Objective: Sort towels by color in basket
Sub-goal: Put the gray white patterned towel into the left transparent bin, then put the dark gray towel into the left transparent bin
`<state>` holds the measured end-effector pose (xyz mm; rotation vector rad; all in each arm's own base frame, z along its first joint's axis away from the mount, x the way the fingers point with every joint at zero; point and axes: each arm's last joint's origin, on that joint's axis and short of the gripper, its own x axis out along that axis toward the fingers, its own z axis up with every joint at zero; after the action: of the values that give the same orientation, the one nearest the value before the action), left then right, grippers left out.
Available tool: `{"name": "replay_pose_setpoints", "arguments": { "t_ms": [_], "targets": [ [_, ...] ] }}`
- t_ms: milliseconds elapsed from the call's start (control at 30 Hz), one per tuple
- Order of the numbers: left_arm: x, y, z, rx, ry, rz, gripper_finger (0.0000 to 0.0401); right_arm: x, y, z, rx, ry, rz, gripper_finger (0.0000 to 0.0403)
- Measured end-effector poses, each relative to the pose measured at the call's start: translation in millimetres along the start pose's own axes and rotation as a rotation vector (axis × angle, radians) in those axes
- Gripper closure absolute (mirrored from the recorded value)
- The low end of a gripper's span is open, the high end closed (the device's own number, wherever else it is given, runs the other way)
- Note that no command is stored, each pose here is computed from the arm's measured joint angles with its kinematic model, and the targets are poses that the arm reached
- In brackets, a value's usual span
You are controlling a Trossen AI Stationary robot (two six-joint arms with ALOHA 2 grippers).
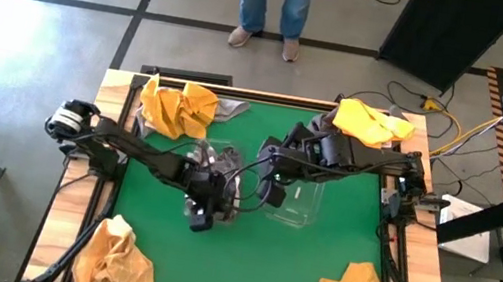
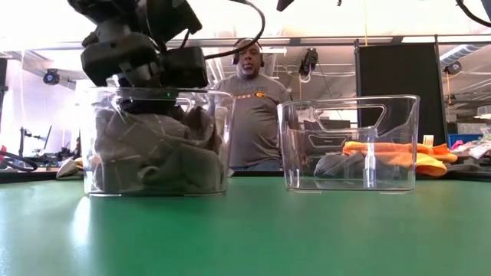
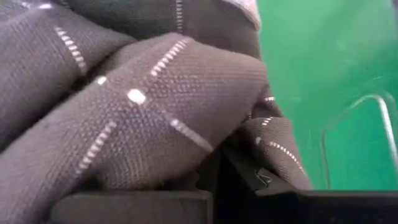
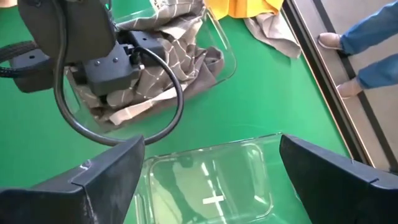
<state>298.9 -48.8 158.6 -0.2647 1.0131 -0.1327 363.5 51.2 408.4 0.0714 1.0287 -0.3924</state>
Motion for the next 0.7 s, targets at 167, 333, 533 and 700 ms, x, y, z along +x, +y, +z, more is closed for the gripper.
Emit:
{"name": "replay_pose_setpoints", "arguments": {
  "t_ms": [167, 333, 533, 700],
  "targets": [
    [-11, -8, 7, 0.001, 0.032, -0.096, 0.0388, -4, -3, -2, -0.017, 0.009, -0.006, 0.0037],
    [-38, -20, 33, 0.064, -0.008, -0.120, 0.0338, -19, -19, -6, -0.005, 0.002, -0.033, 0.0037],
    [-76, -32, 56, 0.132, 0.031, -0.112, 0.0278, -25, -55, -13, 0.046, -0.035, -0.222, 0.0037],
    [-99, -38, 65, 0.111, 0.108, -0.093, 0.0261, -7, -109, -25, 0.078, 0.078, -0.326, 0.0037]
  ]
}}
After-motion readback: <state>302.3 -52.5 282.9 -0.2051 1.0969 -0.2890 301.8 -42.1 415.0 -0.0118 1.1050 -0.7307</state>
